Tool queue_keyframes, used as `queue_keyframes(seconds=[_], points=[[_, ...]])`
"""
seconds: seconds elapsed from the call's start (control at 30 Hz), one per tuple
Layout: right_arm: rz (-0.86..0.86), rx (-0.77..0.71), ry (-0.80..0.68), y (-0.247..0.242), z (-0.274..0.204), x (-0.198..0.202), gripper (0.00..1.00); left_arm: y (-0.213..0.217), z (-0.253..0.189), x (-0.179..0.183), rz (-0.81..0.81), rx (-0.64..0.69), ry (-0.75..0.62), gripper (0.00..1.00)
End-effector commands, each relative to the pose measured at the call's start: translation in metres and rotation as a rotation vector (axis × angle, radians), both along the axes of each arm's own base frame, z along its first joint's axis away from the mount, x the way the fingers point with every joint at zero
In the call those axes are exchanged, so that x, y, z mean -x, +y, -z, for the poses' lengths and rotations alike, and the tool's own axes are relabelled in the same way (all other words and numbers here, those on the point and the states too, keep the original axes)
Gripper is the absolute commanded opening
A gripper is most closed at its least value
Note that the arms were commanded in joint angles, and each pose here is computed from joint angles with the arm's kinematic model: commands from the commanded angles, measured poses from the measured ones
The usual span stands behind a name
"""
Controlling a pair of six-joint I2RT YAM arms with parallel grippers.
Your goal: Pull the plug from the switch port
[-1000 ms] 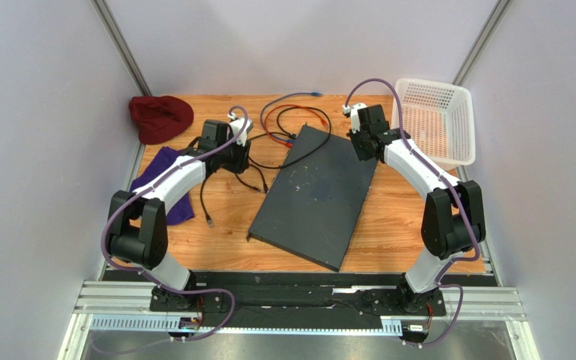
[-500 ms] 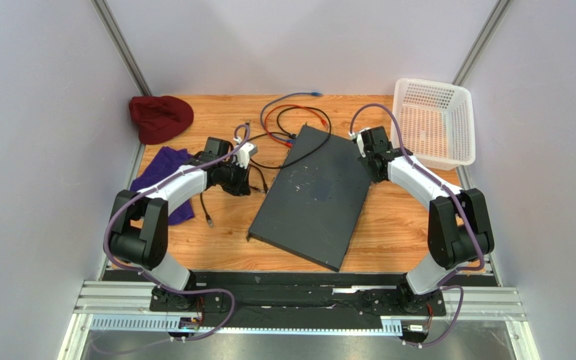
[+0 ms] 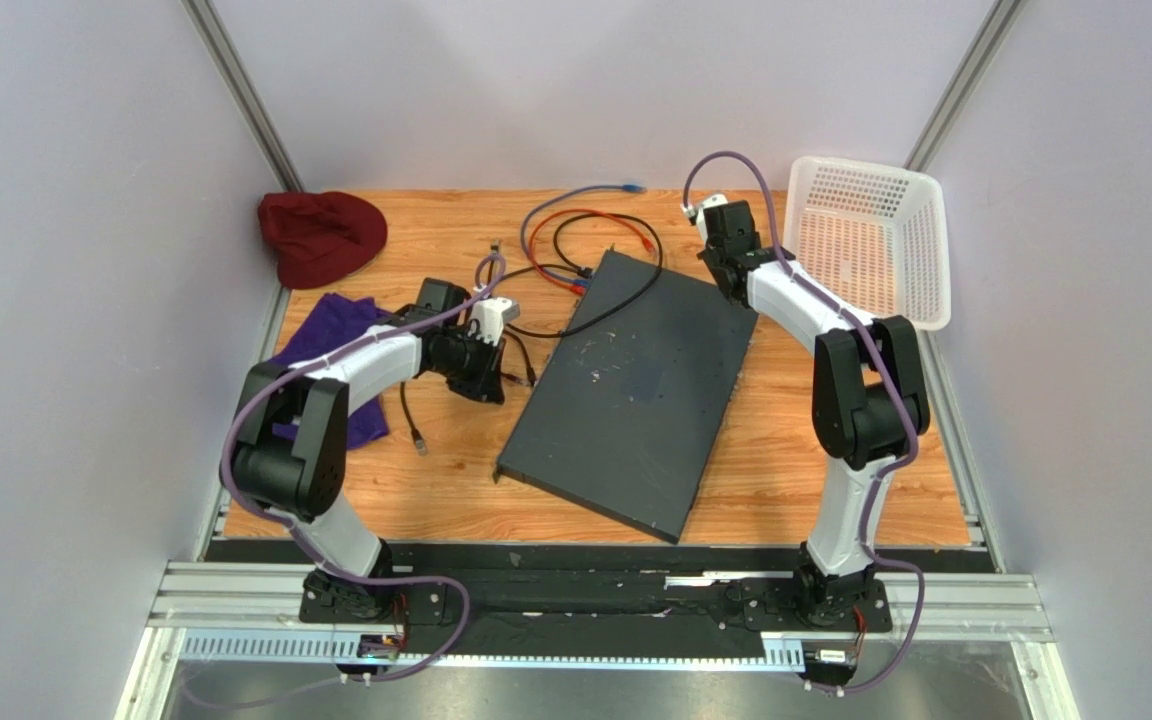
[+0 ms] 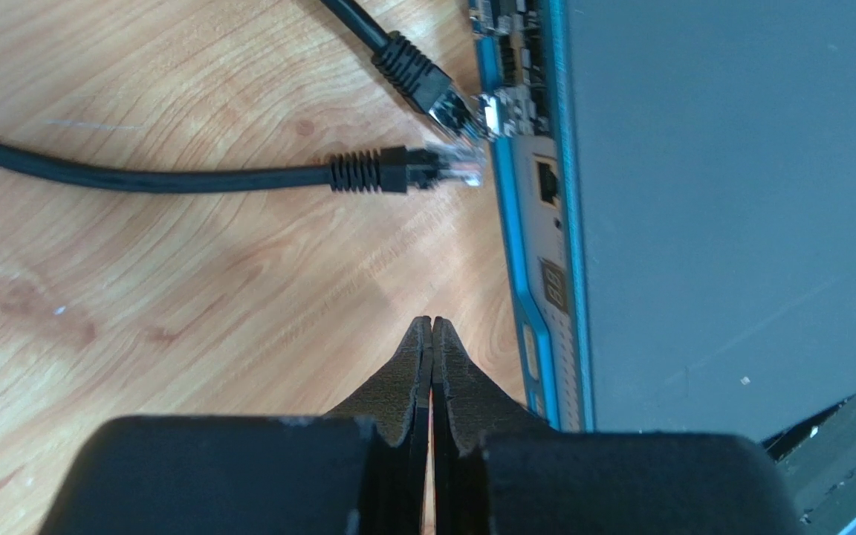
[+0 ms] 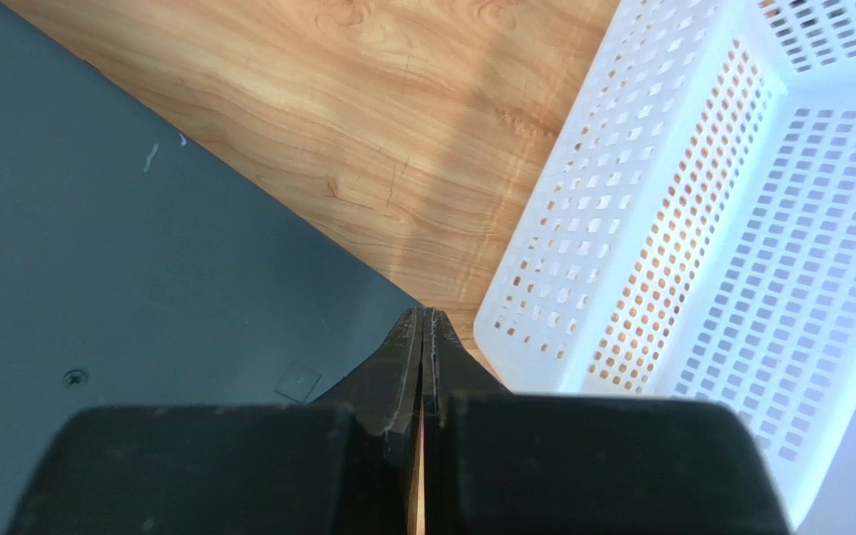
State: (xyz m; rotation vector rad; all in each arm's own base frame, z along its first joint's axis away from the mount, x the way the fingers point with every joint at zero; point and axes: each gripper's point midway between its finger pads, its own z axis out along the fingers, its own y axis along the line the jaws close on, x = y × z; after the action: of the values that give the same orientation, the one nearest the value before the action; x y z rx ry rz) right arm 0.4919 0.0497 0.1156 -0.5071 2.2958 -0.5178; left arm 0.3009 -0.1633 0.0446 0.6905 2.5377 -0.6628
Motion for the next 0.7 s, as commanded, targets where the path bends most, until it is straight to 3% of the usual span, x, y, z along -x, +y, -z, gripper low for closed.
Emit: queue_keyframes(seconds=[0.0,0.17,0.3,0.53,0.6,0.67], points=[[0.048,0.044,-0.023,-0.020,-0.013,0.000,0.00,-0.010,0.000,-0.013,0.008,0.022,0.031,0.00],[0.061,0.054,0.063,-0.026,0.006,0.065,0.00,-0.016,-0.005,-0.007,0.033,0.047,0.019,0.00],[0.034,0.061,0.117,-0.027,0.022,0.092,0.00,-0.016,0.003,0.009,0.007,0.035,0.080,0.00],[-0.024,0.051,0.193,-0.007,0.043,0.068,0.00,-0.015,0.010,0.017,0.019,-0.029,0.174,0.00],[-0.029,0.083,0.307,0.000,0.071,0.070,0.00,-0.014,0.017,0.026,0.028,-0.042,0.243,0.00],[-0.040,0.065,0.329,0.012,0.079,0.055,0.00,-0.017,0.016,0.029,0.040,-0.024,0.254,0.00]])
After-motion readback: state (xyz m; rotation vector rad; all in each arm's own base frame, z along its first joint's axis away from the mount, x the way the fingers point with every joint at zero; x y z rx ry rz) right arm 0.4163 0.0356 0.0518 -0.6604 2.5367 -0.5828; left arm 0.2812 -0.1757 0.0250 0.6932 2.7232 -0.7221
